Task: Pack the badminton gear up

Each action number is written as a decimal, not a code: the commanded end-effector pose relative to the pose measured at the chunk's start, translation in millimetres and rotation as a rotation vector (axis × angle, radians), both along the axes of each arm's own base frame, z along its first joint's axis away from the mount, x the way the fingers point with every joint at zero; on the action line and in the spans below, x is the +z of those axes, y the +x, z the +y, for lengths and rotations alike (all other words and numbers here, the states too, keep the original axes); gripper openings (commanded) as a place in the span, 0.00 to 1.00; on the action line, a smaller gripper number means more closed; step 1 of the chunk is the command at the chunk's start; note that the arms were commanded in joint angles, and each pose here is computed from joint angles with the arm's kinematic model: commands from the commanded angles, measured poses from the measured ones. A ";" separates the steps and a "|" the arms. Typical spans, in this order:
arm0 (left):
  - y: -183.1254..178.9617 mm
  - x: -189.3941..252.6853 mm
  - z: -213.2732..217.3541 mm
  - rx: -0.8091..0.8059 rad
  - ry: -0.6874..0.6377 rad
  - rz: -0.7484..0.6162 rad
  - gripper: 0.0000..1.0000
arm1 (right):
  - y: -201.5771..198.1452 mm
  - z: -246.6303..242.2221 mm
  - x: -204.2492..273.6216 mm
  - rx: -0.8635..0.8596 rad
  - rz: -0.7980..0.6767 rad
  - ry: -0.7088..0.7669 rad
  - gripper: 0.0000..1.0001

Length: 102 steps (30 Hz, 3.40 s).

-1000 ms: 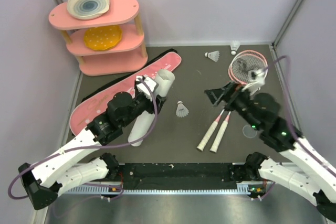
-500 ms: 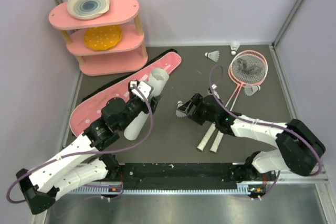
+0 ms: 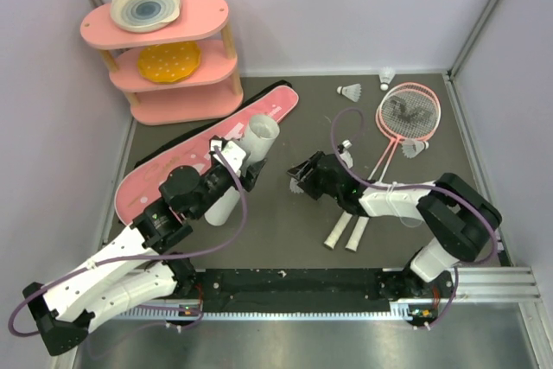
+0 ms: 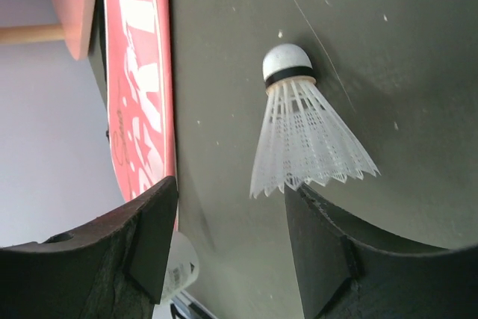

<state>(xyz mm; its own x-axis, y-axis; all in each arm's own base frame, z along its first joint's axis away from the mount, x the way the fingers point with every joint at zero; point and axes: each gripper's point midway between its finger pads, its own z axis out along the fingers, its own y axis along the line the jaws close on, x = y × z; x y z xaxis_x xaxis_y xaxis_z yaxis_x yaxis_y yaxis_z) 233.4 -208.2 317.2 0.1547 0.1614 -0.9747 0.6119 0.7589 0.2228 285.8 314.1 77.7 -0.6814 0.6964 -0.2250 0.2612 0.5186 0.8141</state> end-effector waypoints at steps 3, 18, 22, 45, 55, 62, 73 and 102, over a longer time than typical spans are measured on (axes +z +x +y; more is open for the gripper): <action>-2.7 19.9 -5.4 -0.026 -0.044 -0.062 0.17 | 27.6 3.3 9.8 -0.117 -0.053 -0.027 0.54; 0.2 7.7 -14.3 -0.051 0.002 -0.045 0.17 | 22.9 -13.7 40.5 0.096 -0.286 -0.304 0.00; -4.9 3.8 -23.6 -0.107 0.016 -0.041 0.17 | 15.3 -33.2 90.5 0.267 -0.441 -0.461 0.00; -36.7 -24.3 -72.6 -0.391 0.103 0.005 0.17 | -130.9 -54.1 286.1 0.871 -0.798 -0.410 0.00; -41.4 -27.7 -77.7 -0.424 0.116 0.007 0.17 | -137.2 -32.7 280.6 0.956 -0.746 -0.377 0.16; -42.7 -30.2 -79.5 -0.427 0.125 0.007 0.17 | -134.0 -18.3 293.6 0.917 -0.781 -0.295 0.51; -47.9 -29.6 -81.2 -0.442 0.124 0.003 0.17 | -127.7 12.9 270.0 0.939 -0.702 -0.196 0.54; -33.8 -12.3 -60.6 -0.297 0.092 -0.037 0.17 | 23.0 -294.3 141.6 -0.325 -0.238 -0.839 0.76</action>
<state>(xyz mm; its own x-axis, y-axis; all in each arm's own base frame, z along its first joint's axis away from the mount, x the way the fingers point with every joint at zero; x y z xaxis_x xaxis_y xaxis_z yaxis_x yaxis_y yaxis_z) 199.4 -267.4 271.2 0.1710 0.2788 -0.9450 0.8172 0.4957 0.2941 279.6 68.9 264.4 -0.2658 0.4437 -0.8558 0.1594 0.8958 0.4150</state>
